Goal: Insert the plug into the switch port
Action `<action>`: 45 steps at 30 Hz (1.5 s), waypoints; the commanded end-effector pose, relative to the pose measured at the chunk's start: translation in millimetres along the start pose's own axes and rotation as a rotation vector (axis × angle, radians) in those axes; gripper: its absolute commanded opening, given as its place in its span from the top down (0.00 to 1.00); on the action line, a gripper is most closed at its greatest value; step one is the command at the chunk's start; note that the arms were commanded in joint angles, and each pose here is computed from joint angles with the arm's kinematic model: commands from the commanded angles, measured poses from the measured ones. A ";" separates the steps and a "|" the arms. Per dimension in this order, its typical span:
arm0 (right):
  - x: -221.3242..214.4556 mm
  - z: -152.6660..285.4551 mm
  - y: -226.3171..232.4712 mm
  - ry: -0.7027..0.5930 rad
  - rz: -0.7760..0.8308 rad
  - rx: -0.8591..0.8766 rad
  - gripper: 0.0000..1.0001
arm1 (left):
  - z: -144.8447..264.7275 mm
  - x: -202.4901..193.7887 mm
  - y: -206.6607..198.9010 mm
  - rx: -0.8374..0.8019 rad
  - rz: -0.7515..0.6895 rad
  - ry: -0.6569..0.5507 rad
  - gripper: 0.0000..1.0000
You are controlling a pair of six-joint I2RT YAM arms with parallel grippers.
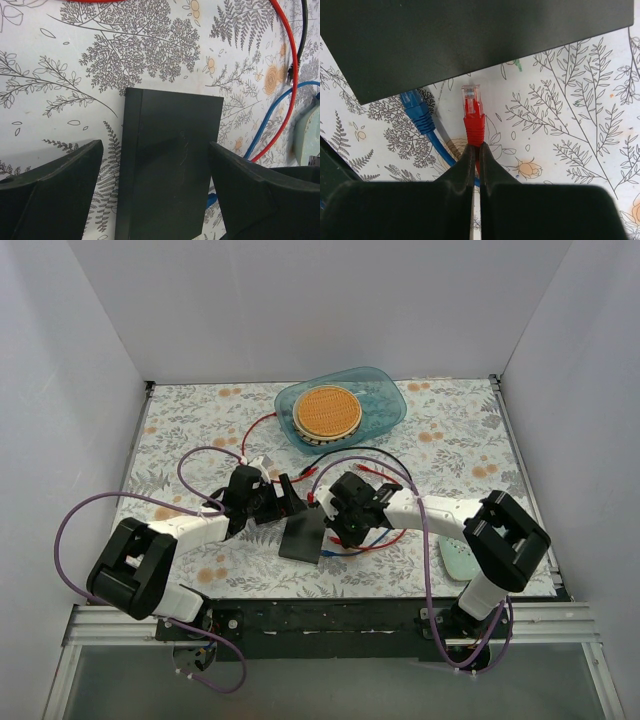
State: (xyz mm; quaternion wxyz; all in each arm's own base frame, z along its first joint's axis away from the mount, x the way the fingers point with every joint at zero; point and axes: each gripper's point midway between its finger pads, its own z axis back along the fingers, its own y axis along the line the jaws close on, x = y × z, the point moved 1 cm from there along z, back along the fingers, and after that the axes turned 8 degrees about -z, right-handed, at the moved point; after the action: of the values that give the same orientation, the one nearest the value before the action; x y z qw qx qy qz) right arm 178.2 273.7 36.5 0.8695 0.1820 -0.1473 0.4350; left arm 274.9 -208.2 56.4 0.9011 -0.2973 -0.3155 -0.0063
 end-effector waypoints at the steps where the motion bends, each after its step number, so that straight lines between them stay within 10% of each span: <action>1: 20.0 2.3 3.7 -0.037 0.042 -0.005 0.99 | 3.6 1.0 -9.9 -0.057 -0.001 -0.007 0.16; 45: 53.6 21.1 8.5 -0.183 0.109 -0.119 0.99 | -5.4 -13.3 -12.6 -0.113 0.007 0.051 0.25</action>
State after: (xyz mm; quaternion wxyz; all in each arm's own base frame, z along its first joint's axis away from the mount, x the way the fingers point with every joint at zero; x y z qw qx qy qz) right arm 184.6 284.7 44.4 0.8574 0.1344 -0.1869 0.4603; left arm 266.7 -220.8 52.9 0.8915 -0.3408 -0.2980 -0.0201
